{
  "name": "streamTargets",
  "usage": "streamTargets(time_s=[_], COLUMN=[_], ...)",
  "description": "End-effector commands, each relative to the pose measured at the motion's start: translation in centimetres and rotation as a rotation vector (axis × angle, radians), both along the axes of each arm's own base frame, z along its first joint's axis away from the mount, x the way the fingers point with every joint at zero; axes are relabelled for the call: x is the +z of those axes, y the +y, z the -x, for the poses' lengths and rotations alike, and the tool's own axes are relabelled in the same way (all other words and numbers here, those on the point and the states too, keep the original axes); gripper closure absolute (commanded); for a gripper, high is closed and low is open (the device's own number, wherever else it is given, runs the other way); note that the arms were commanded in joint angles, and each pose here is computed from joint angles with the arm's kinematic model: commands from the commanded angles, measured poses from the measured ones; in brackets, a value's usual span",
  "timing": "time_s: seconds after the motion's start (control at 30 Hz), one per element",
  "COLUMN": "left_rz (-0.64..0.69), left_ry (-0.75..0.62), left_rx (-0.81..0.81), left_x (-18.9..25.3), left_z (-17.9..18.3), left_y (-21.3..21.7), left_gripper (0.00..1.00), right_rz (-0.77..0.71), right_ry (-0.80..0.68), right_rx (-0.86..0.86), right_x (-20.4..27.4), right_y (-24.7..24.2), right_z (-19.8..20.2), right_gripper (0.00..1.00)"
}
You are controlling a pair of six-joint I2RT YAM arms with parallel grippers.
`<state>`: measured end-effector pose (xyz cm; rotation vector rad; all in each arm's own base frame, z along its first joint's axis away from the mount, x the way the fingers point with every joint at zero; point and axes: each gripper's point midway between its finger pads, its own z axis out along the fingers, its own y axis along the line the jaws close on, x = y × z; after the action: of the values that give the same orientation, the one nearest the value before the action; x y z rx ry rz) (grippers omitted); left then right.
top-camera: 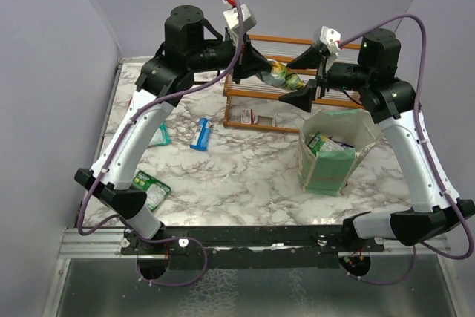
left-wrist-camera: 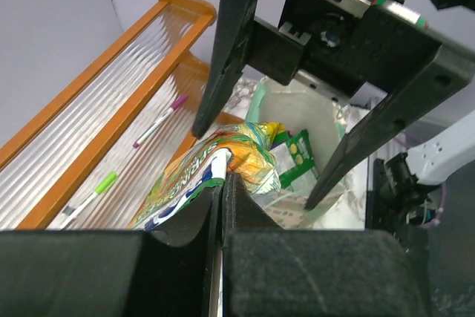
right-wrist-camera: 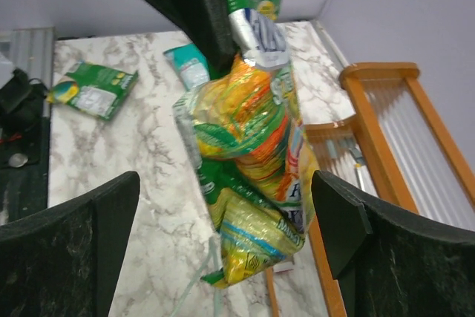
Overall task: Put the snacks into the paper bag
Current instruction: Place the snack in the paper bag.
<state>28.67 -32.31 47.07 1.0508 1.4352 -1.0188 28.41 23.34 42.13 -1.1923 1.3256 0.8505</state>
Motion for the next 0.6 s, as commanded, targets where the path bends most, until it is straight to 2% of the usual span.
streamTargets(time_s=[0.0, 0.13, 0.23, 0.57], left_rz=[0.146, 0.164, 0.178, 0.192], left_ry=[0.020, 0.042, 0.063, 0.106], left_rx=[-0.014, -0.033, -0.058, -0.111], left_x=[4.4, 4.6, 4.7, 4.4], left_z=[0.5, 0.8, 1.3, 2.4], left_y=[-1.1, -1.8, -2.1, -2.7], left_gripper=[1.00, 1.00, 1.00, 1.00], right_rz=[-0.003, 0.016, 0.028, 0.001], right_ry=[-0.098, -0.143, -0.148, -0.110], right_rx=[-0.185, -0.270, -0.273, -0.193], right_x=[1.4, 1.5, 1.0, 0.3], right_y=[-0.8, -1.6, -1.6, -0.9], right_z=[-3.6, -5.1, -5.4, -3.4], right_gripper=[0.00, 0.00, 0.02, 0.29])
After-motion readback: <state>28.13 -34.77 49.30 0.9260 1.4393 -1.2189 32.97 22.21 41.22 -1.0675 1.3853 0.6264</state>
